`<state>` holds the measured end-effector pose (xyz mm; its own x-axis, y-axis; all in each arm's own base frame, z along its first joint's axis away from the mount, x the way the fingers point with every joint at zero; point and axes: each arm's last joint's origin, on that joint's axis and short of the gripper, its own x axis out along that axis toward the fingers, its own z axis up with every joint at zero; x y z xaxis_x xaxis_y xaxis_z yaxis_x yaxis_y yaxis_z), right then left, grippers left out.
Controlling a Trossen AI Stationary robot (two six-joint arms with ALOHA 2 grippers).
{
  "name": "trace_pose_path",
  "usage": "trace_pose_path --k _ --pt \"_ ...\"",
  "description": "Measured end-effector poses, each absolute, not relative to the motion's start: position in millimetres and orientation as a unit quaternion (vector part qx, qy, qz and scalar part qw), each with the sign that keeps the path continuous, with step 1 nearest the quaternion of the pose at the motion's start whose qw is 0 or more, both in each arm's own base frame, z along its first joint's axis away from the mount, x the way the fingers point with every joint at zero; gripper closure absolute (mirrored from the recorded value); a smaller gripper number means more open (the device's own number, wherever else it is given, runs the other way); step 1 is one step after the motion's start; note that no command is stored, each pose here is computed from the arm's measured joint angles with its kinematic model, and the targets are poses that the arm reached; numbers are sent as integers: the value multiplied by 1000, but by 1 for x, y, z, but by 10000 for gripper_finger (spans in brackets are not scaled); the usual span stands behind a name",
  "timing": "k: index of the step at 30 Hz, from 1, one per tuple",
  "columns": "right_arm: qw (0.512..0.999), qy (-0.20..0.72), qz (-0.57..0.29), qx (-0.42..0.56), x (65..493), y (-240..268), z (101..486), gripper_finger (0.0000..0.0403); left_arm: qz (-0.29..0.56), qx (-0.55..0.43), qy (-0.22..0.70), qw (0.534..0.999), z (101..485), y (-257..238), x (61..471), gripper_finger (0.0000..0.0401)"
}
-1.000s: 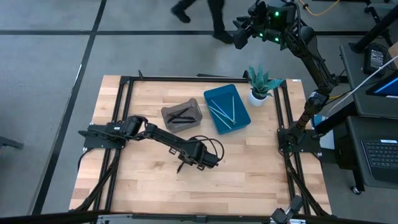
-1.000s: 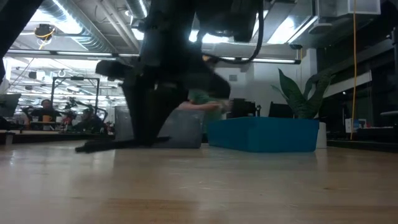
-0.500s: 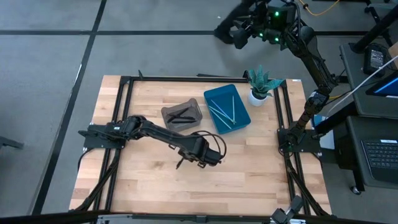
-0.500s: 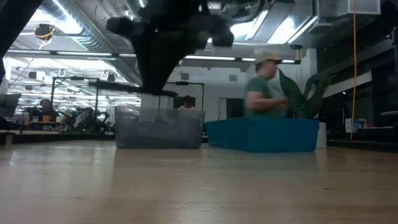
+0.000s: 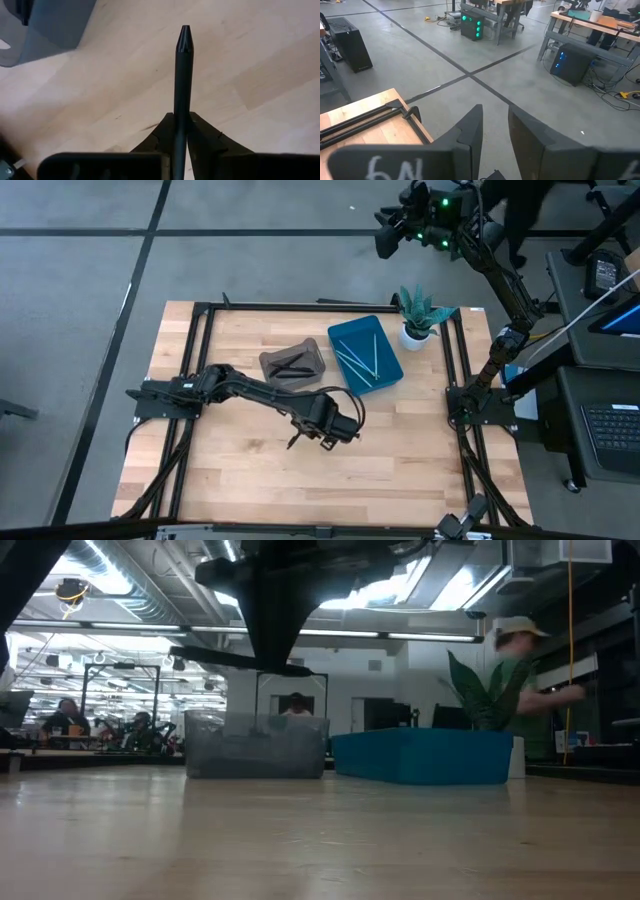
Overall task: Sort pens & pencils
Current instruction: Put the black pen into the black bin
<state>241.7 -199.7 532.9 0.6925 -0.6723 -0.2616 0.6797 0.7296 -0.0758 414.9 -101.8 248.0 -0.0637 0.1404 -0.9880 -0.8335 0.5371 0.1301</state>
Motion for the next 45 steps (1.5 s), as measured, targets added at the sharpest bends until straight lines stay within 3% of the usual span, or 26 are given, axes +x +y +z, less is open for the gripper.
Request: trace_pose_path --k 11,21,26,45 --pt "920 134 -368 12 242 -200 533 309 364 -256 634 633 248 -87 418 369" --pt "921 129 -368 13 242 -200 534 308 361 -238 596 677 284 -70 407 362" --pt "921 130 -368 13 242 -200 534 309 348 -224 589 694 301 -48 402 370" --pt "910 151 -387 -14 240 -201 533 308 277 -133 641 704 305 41 400 365"
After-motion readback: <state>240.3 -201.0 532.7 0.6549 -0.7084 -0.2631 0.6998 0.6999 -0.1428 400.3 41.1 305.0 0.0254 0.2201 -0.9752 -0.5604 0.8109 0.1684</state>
